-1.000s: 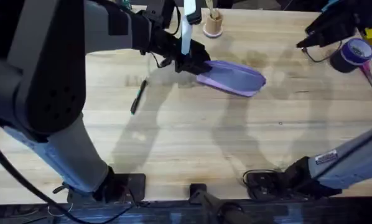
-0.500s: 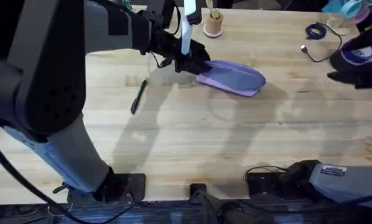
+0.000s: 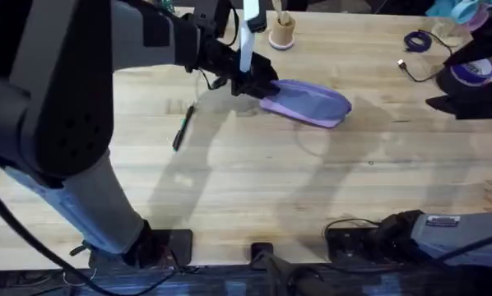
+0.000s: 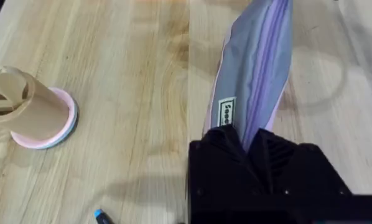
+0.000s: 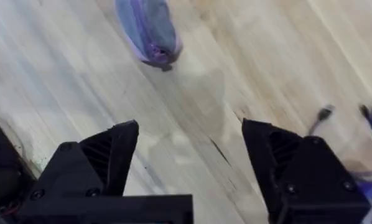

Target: Unzip the bag, pick up the pens from the table one at a time and place them inside, then zip the bag closed.

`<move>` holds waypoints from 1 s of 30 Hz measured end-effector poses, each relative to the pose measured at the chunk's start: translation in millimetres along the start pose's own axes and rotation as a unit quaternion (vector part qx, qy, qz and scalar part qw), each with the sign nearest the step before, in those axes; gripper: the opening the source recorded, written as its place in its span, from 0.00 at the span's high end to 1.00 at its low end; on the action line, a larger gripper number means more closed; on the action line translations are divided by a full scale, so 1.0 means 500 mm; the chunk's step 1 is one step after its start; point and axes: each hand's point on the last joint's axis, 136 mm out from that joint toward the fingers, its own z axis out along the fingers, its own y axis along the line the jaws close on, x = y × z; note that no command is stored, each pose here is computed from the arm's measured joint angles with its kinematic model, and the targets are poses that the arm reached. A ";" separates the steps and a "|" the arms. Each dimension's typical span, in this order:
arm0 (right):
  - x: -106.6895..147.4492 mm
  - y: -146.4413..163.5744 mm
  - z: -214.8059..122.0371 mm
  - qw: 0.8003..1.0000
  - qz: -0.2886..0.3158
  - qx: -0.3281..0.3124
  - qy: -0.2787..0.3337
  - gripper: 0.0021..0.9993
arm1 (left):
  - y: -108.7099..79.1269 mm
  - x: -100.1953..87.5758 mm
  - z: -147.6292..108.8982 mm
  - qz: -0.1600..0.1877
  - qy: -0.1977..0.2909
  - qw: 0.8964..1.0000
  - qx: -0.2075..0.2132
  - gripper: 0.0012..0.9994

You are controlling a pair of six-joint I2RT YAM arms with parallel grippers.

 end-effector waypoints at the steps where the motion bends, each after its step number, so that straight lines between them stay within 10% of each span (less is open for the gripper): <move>1: 0.003 0.000 0.007 1.000 -0.006 -0.006 -0.001 0.00 | 0.000 0.000 0.000 0.000 0.000 1.000 0.000 0.96; 30: -0.017 0.019 0.181 0.979 -0.123 -0.137 -0.083 0.00 | 0.001 0.000 0.000 0.001 0.000 1.000 0.000 0.96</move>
